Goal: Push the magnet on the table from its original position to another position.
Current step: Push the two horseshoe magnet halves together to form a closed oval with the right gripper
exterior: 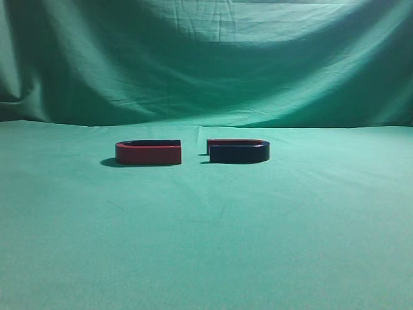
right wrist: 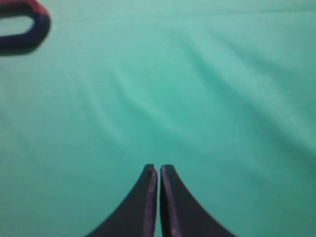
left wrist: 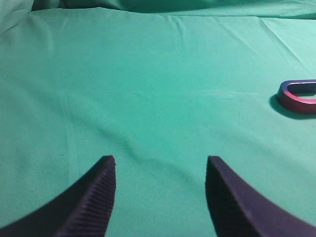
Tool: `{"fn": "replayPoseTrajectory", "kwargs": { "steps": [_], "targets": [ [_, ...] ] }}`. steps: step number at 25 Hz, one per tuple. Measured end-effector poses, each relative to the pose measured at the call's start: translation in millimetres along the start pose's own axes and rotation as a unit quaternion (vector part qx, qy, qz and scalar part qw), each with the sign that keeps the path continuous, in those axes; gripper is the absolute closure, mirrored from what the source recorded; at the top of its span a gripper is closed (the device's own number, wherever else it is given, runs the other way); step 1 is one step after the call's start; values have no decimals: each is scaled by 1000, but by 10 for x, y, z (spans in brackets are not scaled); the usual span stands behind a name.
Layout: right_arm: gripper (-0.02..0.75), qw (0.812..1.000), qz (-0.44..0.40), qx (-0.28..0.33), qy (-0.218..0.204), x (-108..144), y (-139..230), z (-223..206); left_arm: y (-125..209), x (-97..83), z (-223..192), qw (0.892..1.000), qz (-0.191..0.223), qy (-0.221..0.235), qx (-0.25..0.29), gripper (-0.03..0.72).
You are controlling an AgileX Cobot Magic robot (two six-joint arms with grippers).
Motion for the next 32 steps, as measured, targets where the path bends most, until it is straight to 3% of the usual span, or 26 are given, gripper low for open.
{"fn": "replayPoseTrajectory", "kwargs": {
  "steps": [7, 14, 23, 32],
  "targets": [
    [738, 998, 31, -7, -57, 365, -390, -191, 0, 0, 0, 1000, 0, 0, 0, 316],
    [738, 994, 76, 16, -80, 755, -780, -643, 0, 0, 0, 1000, 0, 0, 0, 316],
    [738, 990, 69, 95, -82, 867, -1144, -1575, 0, 0, 0, 1000, 0, 0, 0, 316],
    [738, 988, 64, 115, -85, 910, -1345, -2071, 0, 0, 0, 1000, 0, 0, 0, 316]
  ]
}}
Point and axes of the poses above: a point on each arm's last joint axis where the gripper is mounted, z pointing back along that axis away from the gripper, x along the wrist's bending axis when the last joint is at zero, y = z × x, the point moved 5 cm from there along -z, pointing out along that axis toward the gripper, and after that the axes turned 4 degrees about z, right-handed, at the moved point
